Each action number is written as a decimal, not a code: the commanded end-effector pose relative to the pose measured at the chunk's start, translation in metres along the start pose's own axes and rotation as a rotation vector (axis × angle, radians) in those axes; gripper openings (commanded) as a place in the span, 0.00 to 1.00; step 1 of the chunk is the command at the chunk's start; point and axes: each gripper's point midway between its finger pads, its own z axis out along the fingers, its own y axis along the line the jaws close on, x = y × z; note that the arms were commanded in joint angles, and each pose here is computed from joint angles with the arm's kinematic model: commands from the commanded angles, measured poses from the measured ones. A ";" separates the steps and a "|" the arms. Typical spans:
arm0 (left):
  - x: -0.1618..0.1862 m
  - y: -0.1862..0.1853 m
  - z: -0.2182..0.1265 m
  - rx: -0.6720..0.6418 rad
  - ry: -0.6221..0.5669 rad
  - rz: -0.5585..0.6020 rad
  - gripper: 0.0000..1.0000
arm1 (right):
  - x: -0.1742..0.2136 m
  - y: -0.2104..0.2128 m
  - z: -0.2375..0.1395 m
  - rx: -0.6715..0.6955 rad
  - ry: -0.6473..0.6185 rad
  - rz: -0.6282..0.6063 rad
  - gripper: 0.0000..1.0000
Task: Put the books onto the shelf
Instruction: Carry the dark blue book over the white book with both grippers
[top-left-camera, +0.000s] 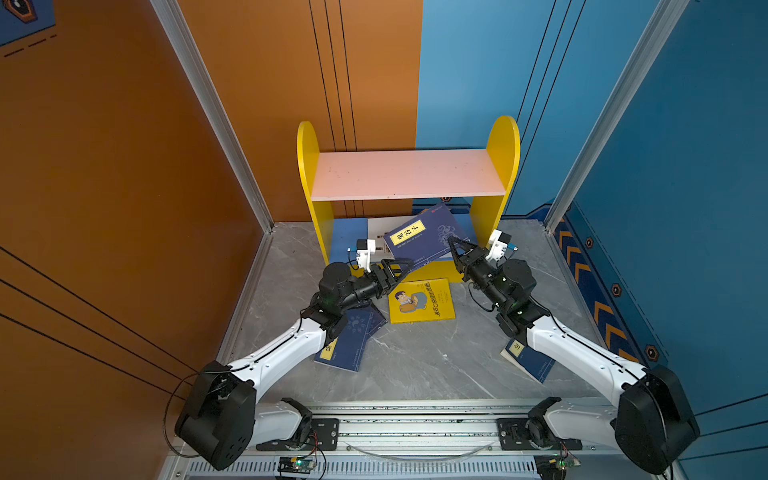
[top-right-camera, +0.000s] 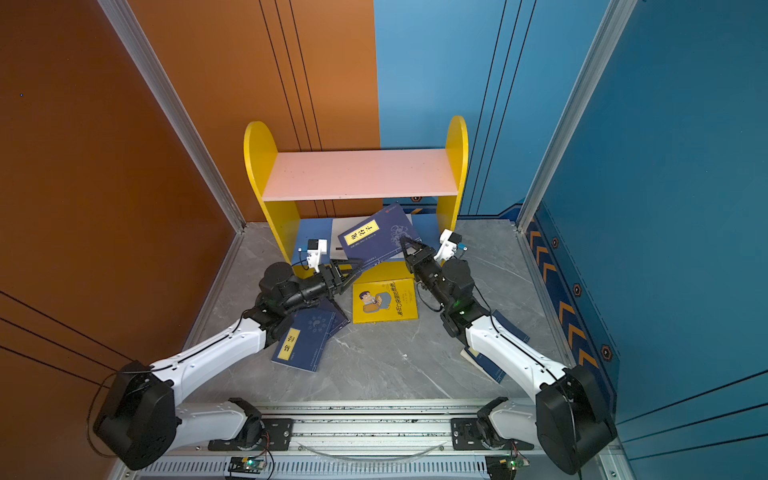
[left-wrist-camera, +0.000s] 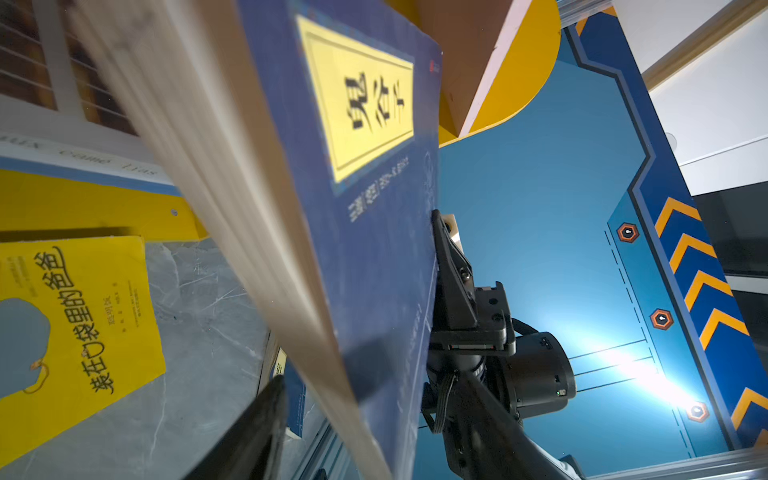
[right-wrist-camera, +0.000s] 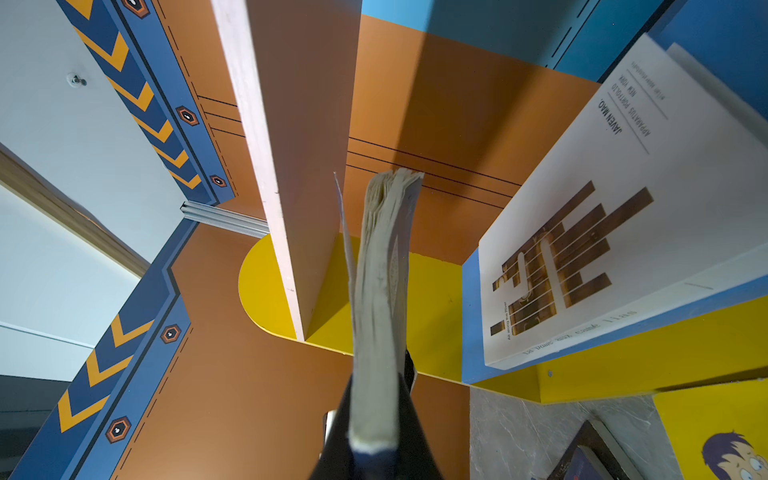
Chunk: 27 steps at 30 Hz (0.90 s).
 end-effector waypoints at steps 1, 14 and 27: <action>-0.010 -0.027 0.005 0.085 -0.025 0.039 0.54 | -0.008 0.040 0.004 -0.145 -0.032 0.020 0.08; -0.038 -0.013 0.010 0.062 -0.038 0.059 0.03 | -0.008 0.014 0.021 -0.077 -0.014 0.015 0.18; -0.076 0.020 0.033 0.008 0.052 0.015 0.00 | -0.028 -0.045 0.026 0.370 0.032 -0.370 0.57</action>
